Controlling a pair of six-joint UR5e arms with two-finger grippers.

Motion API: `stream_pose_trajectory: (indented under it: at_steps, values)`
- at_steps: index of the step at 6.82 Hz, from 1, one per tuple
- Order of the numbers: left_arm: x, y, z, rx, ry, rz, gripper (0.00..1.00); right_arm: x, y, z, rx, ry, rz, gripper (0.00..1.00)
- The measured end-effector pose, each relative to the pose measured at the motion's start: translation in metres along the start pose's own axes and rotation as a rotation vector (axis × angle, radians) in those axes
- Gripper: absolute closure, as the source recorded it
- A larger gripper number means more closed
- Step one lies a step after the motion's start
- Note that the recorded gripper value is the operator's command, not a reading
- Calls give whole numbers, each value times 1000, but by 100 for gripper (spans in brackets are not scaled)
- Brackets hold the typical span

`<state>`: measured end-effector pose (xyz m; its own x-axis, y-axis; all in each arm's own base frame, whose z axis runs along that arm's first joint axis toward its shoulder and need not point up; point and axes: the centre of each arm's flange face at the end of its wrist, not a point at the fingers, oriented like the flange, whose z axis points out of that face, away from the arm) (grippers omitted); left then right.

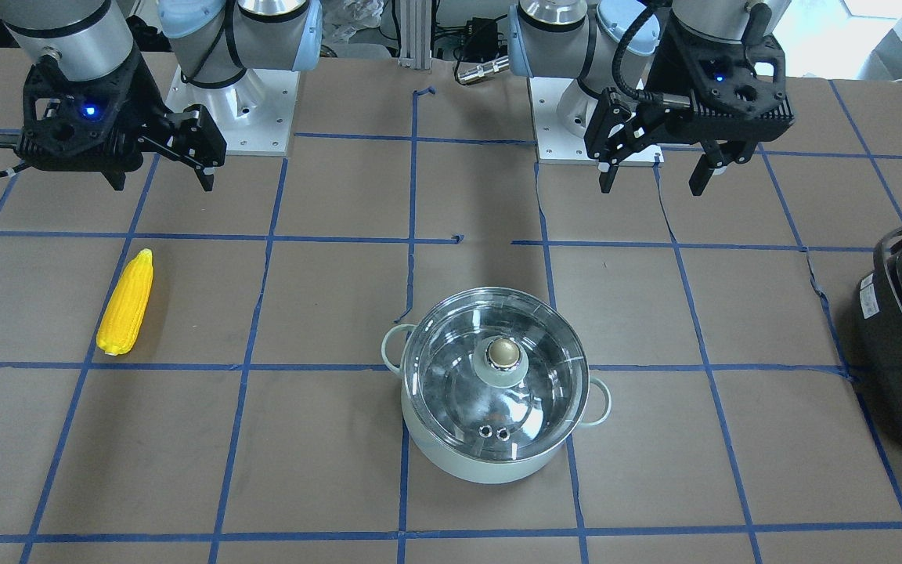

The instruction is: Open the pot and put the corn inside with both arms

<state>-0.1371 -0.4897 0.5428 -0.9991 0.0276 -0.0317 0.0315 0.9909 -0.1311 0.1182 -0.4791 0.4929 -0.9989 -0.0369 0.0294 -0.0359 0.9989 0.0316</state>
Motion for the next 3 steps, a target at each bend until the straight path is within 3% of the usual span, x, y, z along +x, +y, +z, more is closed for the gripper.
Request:
stream_pose_trajectory:
  at_steps: [3]
  values:
    - [1, 0, 1, -1, 1, 1, 0, 0, 0, 0, -2, 1, -1, 0]
